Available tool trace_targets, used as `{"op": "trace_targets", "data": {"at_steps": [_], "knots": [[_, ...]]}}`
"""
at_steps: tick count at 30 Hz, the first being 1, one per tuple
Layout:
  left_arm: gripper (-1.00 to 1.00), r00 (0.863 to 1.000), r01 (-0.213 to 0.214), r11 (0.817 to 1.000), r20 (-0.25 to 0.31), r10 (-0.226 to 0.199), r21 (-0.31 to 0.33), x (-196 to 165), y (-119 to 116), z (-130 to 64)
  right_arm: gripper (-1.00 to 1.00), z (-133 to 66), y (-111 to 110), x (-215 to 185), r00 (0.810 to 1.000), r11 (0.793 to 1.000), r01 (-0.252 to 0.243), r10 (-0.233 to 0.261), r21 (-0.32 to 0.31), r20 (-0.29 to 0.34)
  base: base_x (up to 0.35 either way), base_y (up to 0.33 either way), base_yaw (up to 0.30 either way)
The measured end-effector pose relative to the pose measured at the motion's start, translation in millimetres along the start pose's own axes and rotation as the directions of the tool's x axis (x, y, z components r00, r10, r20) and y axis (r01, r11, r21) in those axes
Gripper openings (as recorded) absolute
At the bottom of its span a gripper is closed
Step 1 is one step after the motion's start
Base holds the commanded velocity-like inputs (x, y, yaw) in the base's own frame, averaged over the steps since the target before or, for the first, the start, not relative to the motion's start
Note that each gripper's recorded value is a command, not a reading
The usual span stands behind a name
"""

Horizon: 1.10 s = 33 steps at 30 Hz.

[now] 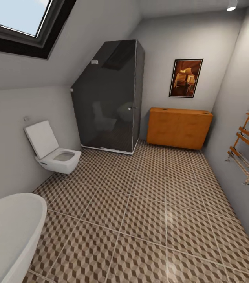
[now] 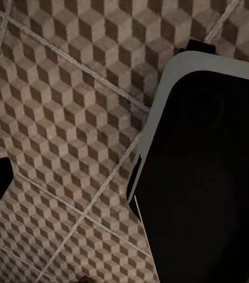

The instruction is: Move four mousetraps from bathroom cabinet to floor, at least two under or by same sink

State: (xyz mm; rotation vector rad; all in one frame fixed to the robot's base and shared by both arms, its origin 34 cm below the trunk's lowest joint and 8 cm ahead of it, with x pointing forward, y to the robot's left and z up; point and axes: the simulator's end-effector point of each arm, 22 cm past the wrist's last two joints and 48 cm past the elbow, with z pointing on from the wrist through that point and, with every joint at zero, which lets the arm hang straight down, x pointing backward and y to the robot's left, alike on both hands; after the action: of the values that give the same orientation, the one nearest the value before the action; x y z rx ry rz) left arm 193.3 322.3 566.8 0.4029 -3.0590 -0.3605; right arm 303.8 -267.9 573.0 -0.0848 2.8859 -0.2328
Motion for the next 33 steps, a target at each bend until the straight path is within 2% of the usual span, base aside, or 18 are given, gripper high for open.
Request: {"op": "trace_targets", "data": {"at_steps": [33], "knots": [[1.00, 1.000, -0.001, 1.000, 0.000, 0.001, 0.000, 0.0, 0.0, 0.0, 1.00, 0.0, 0.0, 0.2, 1.000, 1.000, -0.001, 0.001, 0.000, -0.001, 0.000, 0.000, -0.297]]}}
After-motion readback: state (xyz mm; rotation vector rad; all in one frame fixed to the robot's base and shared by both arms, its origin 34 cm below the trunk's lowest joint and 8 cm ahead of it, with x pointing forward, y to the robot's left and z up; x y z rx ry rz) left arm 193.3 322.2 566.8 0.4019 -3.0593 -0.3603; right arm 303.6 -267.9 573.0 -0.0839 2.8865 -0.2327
